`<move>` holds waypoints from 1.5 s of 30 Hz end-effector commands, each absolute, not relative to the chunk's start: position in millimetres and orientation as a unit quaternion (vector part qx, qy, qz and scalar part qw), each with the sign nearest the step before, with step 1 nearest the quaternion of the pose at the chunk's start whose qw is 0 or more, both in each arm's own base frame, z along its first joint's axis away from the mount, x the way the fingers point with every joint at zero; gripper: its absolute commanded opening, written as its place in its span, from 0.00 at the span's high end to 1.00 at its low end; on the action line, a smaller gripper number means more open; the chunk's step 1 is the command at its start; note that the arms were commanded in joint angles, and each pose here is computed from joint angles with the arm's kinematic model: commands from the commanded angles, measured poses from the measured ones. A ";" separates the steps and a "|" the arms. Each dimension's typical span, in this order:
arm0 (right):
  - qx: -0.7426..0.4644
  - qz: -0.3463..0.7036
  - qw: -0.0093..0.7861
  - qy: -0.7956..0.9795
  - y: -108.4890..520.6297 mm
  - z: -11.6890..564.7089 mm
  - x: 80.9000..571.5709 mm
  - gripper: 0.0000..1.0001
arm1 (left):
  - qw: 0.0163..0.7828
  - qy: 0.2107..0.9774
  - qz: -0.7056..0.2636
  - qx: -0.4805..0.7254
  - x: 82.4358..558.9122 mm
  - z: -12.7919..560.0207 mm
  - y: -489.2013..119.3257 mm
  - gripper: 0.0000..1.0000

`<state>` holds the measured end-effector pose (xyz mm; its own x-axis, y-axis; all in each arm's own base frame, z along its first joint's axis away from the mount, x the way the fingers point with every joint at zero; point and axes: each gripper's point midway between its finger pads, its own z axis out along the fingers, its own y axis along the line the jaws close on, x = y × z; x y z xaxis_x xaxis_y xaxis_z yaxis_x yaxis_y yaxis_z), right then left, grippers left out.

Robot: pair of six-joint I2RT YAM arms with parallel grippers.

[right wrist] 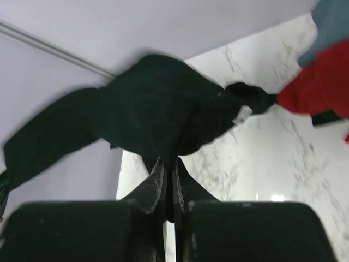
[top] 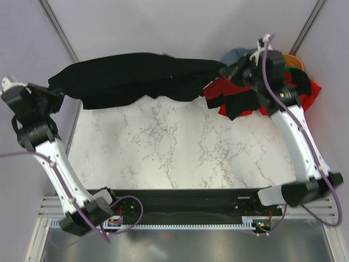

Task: Fold and stack the t-shirts
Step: Fold the tshirt

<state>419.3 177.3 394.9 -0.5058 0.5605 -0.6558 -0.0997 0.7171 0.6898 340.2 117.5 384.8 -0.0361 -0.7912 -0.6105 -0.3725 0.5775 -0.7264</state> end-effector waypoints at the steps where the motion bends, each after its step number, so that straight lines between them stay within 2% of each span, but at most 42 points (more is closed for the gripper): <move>1: 0.177 0.304 0.402 0.845 163.8 298.5 388.5 1.00 | 0.473 0.720 -0.159 -0.482 306.5 304.7 118.6 0.98; 2: 0.173 0.309 0.383 0.853 166.6 280.1 379.2 1.00 | 0.442 0.731 -0.158 -0.495 299.6 266.3 117.4 0.98; 3: 0.176 0.295 0.350 0.871 164.6 239.6 366.1 1.00 | 0.435 0.734 -0.157 -0.498 293.1 254.0 116.0 0.98; 5: 0.174 0.288 0.336 0.880 160.2 215.0 347.4 1.00 | 0.392 0.745 -0.142 -0.521 275.3 205.4 119.7 0.98; 6: 0.178 0.277 0.313 0.891 156.9 182.2 333.6 1.00 | 0.381 0.746 -0.133 -0.530 268.9 191.2 122.3 0.98; 11: 0.172 0.267 0.281 0.906 149.7 132.9 295.5 1.00 | 0.301 0.734 -0.114 -0.597 232.1 118.8 132.4 0.98; 15: 0.181 0.240 0.265 0.916 137.4 110.4 271.3 1.00 | 0.280 0.733 -0.119 -0.609 226.0 105.0 134.4 0.98; 19: 0.197 0.241 0.263 0.913 134.9 106.8 265.5 1.00 | 0.298 0.734 -0.116 -0.599 231.0 116.3 140.0 0.98; 23: 0.186 0.243 0.267 0.914 145.6 113.8 286.7 1.00 | 0.322 0.731 -0.125 -0.589 248.6 133.9 142.6 0.98; 25: 0.174 0.241 0.265 0.917 154.5 120.2 314.2 1.00 | 0.312 0.732 -0.132 -0.591 260.0 132.4 142.9 0.98; 27: 0.167 0.250 0.283 0.911 165.4 144.2 349.3 1.00 | 0.298 0.749 -0.133 -0.576 282.5 131.1 141.1 0.97; 28: 0.160 0.236 0.260 0.923 169.4 126.2 364.5 1.00 | 0.292 0.755 -0.138 -0.570 292.7 131.1 138.9 0.97; 32: 0.150 0.224 0.238 0.933 186.3 132.1 437.9 1.00 | 0.286 0.781 -0.166 -0.530 365.2 148.8 130.3 0.97; 33: 0.143 0.242 0.253 0.926 198.5 148.0 480.4 1.00 | 0.277 0.785 -0.185 -0.523 378.1 151.7 125.5 0.98; 34: 0.143 0.250 0.257 0.923 200.3 160.5 499.0 1.00 | 0.237 0.792 -0.204 -0.524 392.4 131.7 121.8 0.98; 35: 0.153 0.248 0.246 0.924 193.4 170.9 508.9 1.00 | 0.268 0.793 -0.228 -0.497 421.2 169.5 125.7 0.98; 36: 0.136 0.281 0.320 0.894 200.5 232.5 547.5 1.00 | 0.243 0.798 -0.253 -0.490 423.6 179.9 116.3 0.98; 37: 0.127 0.295 0.360 0.876 200.1 270.0 556.4 1.00 | 0.304 0.798 -0.247 -0.459 438.8 226.7 123.5 0.98; 38: 0.105 0.312 0.429 0.841 198.8 331.1 559.1 1.00 | 0.345 0.791 -0.214 -0.458 437.0 251.3 135.3 0.98; 41: 0.072 0.316 0.544 0.774 188.9 430.6 527.3 1.00 | 0.452 0.752 -0.154 -0.455 404.1 328.9 156.7 0.98; 42: 0.057 0.306 0.551 0.775 181.6 432.3 488.2 1.00 | 0.460 0.742 -0.161 -0.460 392.8 338.2 158.6 0.98; 44: 0.038 0.304 0.611 0.730 181.7 452.1 457.4 1.00 | 0.459 0.716 -0.166 -0.500 361.2 328.7 175.8 0.98; 45: 0.035 0.300 0.601 0.740 175.0 428.0 426.7 1.00 | 0.474 0.706 -0.172 -0.497 342.8 338.7 168.0 0.98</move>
<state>507.2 183.2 317.8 -0.5682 0.4132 -0.7116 -0.0936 0.8268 0.5547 398.3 151.4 294.9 -0.2147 -0.8690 -0.4458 -0.5518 0.4846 -0.6788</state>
